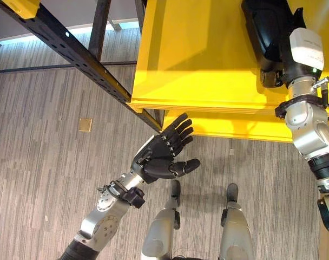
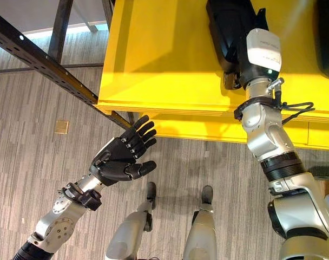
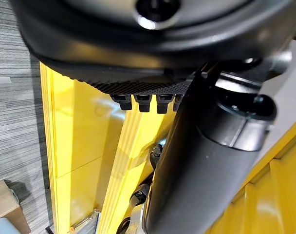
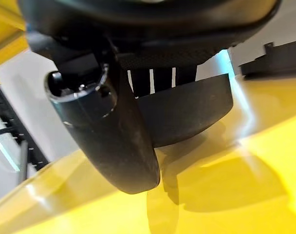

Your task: Move parts from the plastic box to the shelf.

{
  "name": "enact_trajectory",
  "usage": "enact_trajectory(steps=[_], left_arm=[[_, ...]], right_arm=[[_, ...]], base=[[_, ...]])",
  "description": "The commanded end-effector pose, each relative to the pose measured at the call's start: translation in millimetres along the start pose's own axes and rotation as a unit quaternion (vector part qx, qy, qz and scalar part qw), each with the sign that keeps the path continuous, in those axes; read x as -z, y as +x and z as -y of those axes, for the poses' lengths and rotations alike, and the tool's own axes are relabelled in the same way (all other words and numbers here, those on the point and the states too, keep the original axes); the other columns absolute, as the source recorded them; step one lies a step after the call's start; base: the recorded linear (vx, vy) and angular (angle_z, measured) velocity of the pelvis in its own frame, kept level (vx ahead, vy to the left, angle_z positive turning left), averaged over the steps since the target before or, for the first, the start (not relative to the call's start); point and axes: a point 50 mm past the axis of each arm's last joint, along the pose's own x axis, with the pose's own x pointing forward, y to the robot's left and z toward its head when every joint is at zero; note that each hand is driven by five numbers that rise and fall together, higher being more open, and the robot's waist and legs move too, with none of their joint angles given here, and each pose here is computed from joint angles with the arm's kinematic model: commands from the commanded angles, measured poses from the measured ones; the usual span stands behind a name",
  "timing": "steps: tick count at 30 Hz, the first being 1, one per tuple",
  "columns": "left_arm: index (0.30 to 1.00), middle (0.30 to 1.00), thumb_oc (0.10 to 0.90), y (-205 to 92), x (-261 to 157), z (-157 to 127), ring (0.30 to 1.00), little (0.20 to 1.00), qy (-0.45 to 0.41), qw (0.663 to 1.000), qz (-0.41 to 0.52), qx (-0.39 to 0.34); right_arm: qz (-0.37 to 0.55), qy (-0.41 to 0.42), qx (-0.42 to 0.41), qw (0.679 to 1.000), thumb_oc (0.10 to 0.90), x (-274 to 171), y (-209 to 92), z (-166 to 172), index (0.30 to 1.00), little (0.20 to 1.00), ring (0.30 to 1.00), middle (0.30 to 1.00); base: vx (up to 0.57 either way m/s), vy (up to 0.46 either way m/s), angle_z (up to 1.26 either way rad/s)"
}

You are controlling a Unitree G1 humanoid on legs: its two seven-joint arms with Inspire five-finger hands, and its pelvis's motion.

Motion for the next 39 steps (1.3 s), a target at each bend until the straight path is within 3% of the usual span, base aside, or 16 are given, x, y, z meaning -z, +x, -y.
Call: enact_trajectory(steps=[1, 17, 29, 34, 39], left_arm=[[1.0, 1.0, 0.9, 3.5, -31.3, 25.7, 1.0, 1.0, 0.03, 0.995, 0.079, 0.061], [1.0, 1.0, 0.9, 6.2, -34.2, 23.2, 1.0, 1.0, 0.055, 0.995, 0.065, 0.056], [1.0, 1.0, 0.9, 9.9, -34.6, 24.7, 1.0, 1.0, 0.056, 0.994, 0.068, 0.057], [1.0, 1.0, 0.9, 12.3, -33.9, 25.1, 1.0, 1.0, 0.055, 0.995, 0.07, 0.054], [1.0, 1.0, 0.9, 14.1, -33.5, 25.1, 1.0, 1.0, 0.056, 0.994, 0.074, 0.052]], right_arm=[[0.073, -0.01, 0.163, 0.984, 0.4, -35.6, 33.3, 86.3, 0.3, 0.3, 0.3, 0.3], [0.042, 0.001, 0.175, 0.984, 0.4, -28.1, 45.2, 99.8, 0.3, 0.3, 0.3, 0.3], [-0.003, 0.176, 0.159, 0.971, 0.4, -32.8, 46.9, 79.3, 0.3, 0.3, 0.3, 0.3], [-0.01, 0.219, 0.143, 0.965, 0.4, -40.6, 46.1, 68.6, 0.3, 0.3, 0.3, 0.3], [-0.016, 0.213, 0.156, 0.964, 0.4, -42.4, 44.4, 62.5, 0.3, 0.3, 0.3, 0.3]], base=[[0.0, 0.0, 0.0], [0.0, -0.015, 0.0], [0.0, 0.001, 0.0], [0.0, 0.014, 0.0], [0.0, 0.006, 0.0]])
